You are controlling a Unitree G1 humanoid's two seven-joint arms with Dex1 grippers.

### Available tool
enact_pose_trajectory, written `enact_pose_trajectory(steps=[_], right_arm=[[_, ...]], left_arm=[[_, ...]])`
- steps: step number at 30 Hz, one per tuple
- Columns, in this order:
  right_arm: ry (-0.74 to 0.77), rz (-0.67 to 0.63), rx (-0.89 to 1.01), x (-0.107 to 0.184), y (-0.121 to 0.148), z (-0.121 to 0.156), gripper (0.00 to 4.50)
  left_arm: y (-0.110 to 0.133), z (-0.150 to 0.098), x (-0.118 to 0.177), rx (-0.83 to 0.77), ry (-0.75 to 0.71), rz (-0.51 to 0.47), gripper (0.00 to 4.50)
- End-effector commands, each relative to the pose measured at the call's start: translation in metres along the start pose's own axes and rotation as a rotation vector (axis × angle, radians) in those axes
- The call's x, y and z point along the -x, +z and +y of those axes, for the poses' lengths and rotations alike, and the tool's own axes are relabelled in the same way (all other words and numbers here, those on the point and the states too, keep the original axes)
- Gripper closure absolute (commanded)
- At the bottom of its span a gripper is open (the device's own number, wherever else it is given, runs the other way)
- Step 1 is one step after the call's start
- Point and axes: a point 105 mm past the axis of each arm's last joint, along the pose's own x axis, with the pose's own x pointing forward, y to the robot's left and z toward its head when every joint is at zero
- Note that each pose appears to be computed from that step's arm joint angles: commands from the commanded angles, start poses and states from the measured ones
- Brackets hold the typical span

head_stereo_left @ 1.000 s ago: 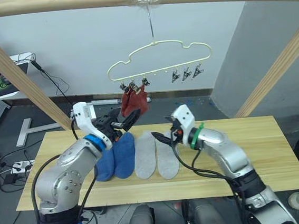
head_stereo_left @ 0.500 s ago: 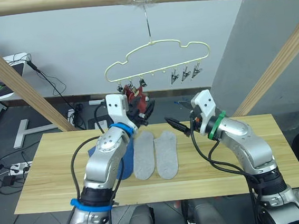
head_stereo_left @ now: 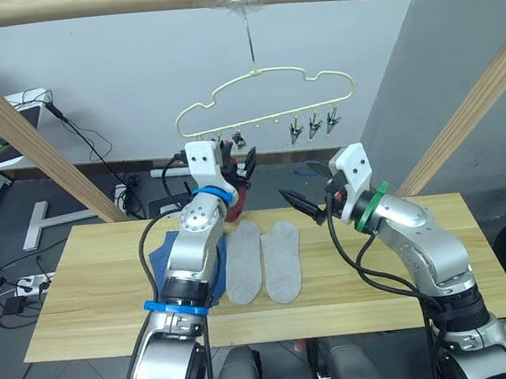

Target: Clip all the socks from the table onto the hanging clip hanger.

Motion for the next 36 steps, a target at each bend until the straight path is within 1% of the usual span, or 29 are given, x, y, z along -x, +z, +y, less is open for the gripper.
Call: enact_pose_trajectory(steps=[1, 4, 7, 11, 13, 15, 21, 24, 29, 36], right_arm=[[-0.004, -0.059, 0.025, 0.003, 0.018, 0.000, 0.00], [-0.011, -0.058, 0.026, 0.004, 0.018, -0.001, 0.00], [-0.016, -0.058, 0.025, 0.004, 0.018, -0.002, 0.00], [0.011, -0.078, 0.030, 0.006, 0.024, 0.000, 0.00], [0.070, -0.104, 0.014, 0.007, 0.031, 0.006, 0.00], [0.116, -0.132, -0.002, 0.007, 0.039, 0.009, 0.00], [0.157, -0.177, 0.001, 0.007, 0.056, 0.006, 0.00], [0.165, -0.195, 0.002, 0.007, 0.063, 0.006, 0.00], [0.171, -0.201, 0.002, 0.006, 0.066, 0.007, 0.00], [0.174, -0.203, -0.005, 0.007, 0.067, 0.008, 0.00]], left_arm=[[0.016, -0.012, -0.003, -0.040, -0.065, -0.074, 1.84], [0.017, -0.019, 0.001, -0.006, -0.099, -0.084, 1.84], [0.015, -0.019, 0.004, -0.017, -0.096, -0.078, 1.84], [0.013, -0.008, 0.008, -0.029, -0.034, -0.073, 1.84], [0.012, 0.000, 0.009, -0.050, 0.017, -0.069, 1.84], [0.013, 0.001, 0.010, -0.055, 0.035, -0.071, 1.84], [0.016, 0.002, 0.009, -0.095, 0.058, -0.083, 1.84], [0.019, 0.001, 0.009, -0.141, 0.049, -0.095, 1.84], [0.019, 0.003, 0.009, -0.174, 0.064, -0.095, 1.84], [0.023, -0.004, 0.007, -0.177, 0.052, -0.114, 1.84]])
